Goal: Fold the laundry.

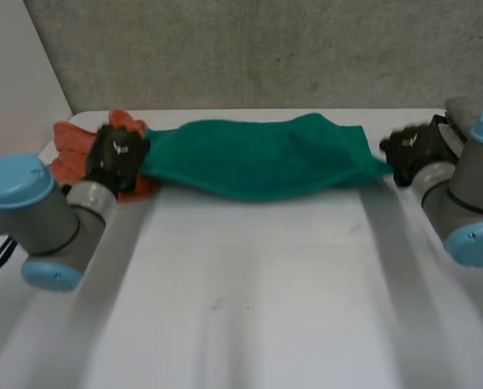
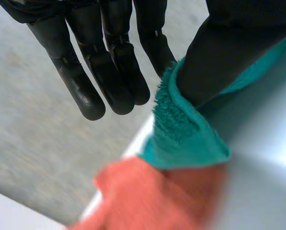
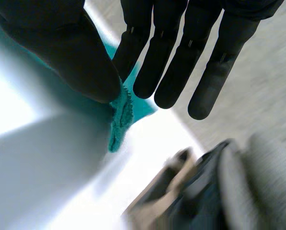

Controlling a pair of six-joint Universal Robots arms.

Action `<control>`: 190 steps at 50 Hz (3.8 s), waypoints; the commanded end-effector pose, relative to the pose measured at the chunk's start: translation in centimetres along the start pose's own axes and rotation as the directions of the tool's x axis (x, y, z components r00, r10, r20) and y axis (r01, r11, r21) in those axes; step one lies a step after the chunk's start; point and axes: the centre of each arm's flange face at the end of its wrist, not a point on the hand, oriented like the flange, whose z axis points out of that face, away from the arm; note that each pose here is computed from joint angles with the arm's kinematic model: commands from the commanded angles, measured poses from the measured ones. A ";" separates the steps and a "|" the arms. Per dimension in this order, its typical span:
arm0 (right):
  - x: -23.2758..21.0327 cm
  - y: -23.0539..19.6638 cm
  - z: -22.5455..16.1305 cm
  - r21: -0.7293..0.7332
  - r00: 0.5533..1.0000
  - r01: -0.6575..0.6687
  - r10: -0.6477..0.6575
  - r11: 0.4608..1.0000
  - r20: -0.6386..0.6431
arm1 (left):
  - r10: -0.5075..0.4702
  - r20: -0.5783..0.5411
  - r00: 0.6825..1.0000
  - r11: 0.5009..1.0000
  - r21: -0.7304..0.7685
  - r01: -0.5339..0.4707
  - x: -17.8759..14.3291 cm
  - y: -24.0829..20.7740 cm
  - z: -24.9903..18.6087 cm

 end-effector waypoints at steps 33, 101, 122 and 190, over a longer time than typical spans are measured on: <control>0.4 2.1 -1.6 -0.072 0.958 0.284 -0.286 0.956 -0.024 | 0.164 -0.168 0.972 0.939 -0.276 -0.207 0.6 -1.1 -1.7; 8.2 11.8 -4.7 -0.260 0.994 -0.107 0.103 0.960 -0.030 | -0.112 -0.102 0.989 0.990 -0.100 0.101 3.2 -4.5 -6.1; -1.9 -4.5 -7.6 0.229 0.976 0.186 -0.207 0.956 0.073 | -0.113 -0.027 0.993 0.993 -0.046 0.111 0.2 -6.5 -7.3; -22.8 -5.3 -18.3 0.560 0.743 0.068 -0.416 0.826 0.524 | -0.175 -0.041 0.984 0.985 0.000 0.175 0.4 -8.8 -9.5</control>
